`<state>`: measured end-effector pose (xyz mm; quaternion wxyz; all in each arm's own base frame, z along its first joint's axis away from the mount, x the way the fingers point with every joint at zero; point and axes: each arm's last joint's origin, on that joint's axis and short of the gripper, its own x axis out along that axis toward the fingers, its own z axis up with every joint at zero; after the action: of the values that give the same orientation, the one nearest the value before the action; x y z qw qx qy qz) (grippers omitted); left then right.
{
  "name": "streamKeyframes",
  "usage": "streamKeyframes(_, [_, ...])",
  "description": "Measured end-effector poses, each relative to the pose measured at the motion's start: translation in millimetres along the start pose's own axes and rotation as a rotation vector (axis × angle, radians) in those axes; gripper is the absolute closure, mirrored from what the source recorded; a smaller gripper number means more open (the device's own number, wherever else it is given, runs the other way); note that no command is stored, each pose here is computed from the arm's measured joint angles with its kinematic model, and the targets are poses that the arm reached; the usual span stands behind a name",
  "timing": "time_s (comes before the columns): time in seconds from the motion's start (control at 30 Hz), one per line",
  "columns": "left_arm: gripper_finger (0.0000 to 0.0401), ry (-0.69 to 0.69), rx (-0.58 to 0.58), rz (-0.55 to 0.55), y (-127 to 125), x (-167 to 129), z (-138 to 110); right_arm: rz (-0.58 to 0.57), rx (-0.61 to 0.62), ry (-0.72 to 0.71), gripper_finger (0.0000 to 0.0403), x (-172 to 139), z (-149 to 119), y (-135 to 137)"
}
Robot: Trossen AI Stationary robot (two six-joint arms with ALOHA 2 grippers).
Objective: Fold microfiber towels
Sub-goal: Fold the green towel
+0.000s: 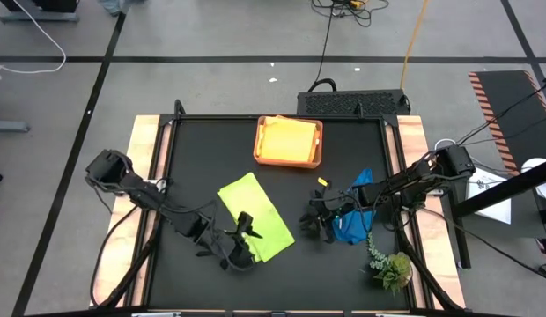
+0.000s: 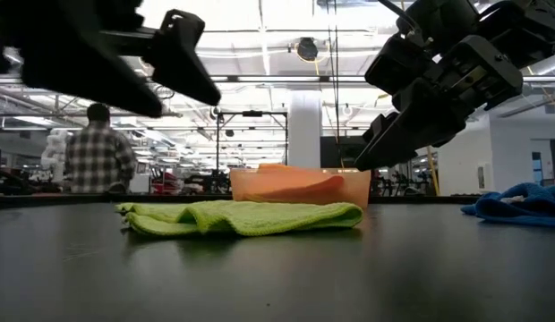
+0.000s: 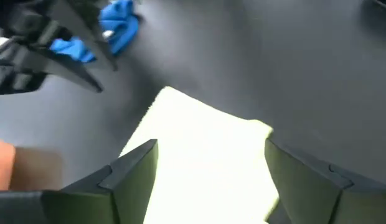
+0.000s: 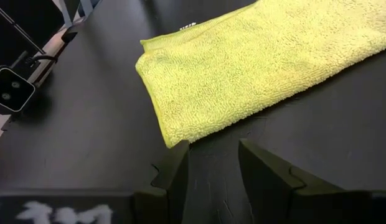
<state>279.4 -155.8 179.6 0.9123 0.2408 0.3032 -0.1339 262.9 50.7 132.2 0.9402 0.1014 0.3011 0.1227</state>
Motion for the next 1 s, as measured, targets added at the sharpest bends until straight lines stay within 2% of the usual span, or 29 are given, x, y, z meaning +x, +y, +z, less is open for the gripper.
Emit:
streamKeyframes(0.17, [0.0094, 0.001, 0.038, -0.039, -14.9, -1.2, 0.2, -0.051, -0.003, -0.012, 0.027, 0.0, 0.4, -1.5])
streamKeyframes(0.4, [0.0114, 0.094, 0.17, -0.065, -37.3, 16.2, -10.2, -0.048, -0.005, -0.034, 0.027, -0.1, 2.5, -1.0])
streamKeyframes(0.57, [0.0122, 0.116, 0.286, -0.046, -44.1, 34.1, -6.1, -0.045, 0.0, -0.049, 0.027, -0.2, 4.0, -0.7])
streamKeyframes(0.67, [0.0123, 0.194, 0.378, -0.047, -46.3, 42.7, -10.0, -0.043, -0.001, -0.058, 0.0271, -0.2, 4.8, -0.5])
streamKeyframes(0.8, [0.0123, 0.256, 0.419, -0.052, -46.9, 50.1, -11.0, -0.04, 0.013, -0.06, 0.0271, -0.2, 5.0, -0.4])
streamKeyframes(1.0, [0.013, 0.255, 0.462, -0.001, -45.2, 53.0, -11.8, -0.044, 0.015, -0.048, 0.0271, -0.2, 3.8, -0.7])
